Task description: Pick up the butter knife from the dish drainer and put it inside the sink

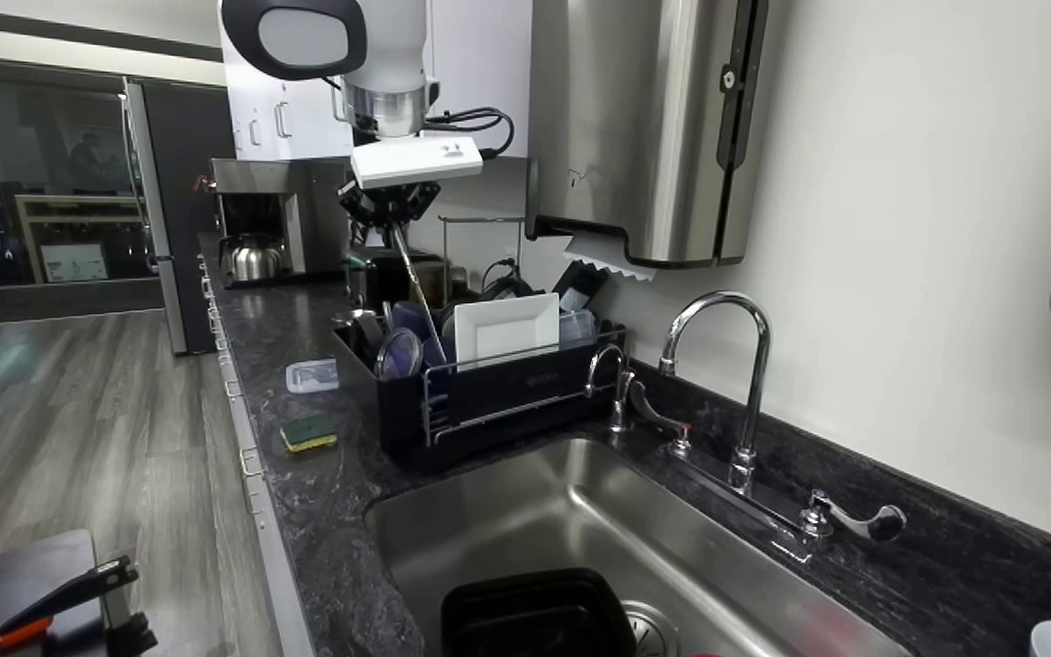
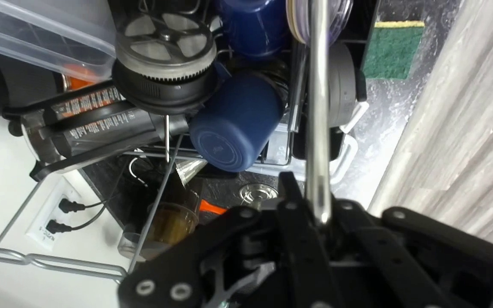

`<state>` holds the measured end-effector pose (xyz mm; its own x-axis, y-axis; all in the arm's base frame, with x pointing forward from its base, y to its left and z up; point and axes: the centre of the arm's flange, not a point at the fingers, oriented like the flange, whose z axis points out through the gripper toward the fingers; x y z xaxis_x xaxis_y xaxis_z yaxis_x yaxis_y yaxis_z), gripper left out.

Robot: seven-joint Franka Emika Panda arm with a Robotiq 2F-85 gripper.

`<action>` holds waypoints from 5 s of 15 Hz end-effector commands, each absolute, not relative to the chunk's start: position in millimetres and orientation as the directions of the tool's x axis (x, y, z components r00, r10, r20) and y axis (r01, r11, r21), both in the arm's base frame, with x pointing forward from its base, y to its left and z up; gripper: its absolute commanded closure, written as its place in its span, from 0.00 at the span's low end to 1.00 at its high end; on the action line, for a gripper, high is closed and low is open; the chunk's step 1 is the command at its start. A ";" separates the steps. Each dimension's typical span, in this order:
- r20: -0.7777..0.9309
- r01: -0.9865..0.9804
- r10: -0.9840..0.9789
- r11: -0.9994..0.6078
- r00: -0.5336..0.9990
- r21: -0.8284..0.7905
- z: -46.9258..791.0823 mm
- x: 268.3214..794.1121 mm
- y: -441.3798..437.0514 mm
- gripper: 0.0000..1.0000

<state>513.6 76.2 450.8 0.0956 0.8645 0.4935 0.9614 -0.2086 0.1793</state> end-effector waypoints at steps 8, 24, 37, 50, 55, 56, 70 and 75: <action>0.392 0.931 0.883 -0.336 0.259 0.142 422.7 528.0 13.4 0.98; 0.292 0.862 0.841 -0.498 0.455 0.093 317.5 551.3 -99.6 0.98; 0.393 0.813 0.761 -0.579 0.516 0.054 285.7 552.7 -133.8 0.98; 0.462 0.768 0.682 -0.641 0.566 0.005 259.9 556.7 -138.0 0.98; 0.453 0.739 0.660 -0.674 0.599 0.004 263.6 560.2 -125.1 0.98; 0.453 0.723 0.645 -0.691 0.615 0.004 265.7 561.7 -122.0 0.98; 0.415 0.313 0.301 -0.949 0.858 0.040 275.5 562.5 -128.8 0.98; 0.411 0.176 0.182 -0.983 0.893 0.053 272.1 554.8 -154.3 0.98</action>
<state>555.0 -151.5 272.6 0.8804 0.2313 0.4140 0.2425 -0.9698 0.0263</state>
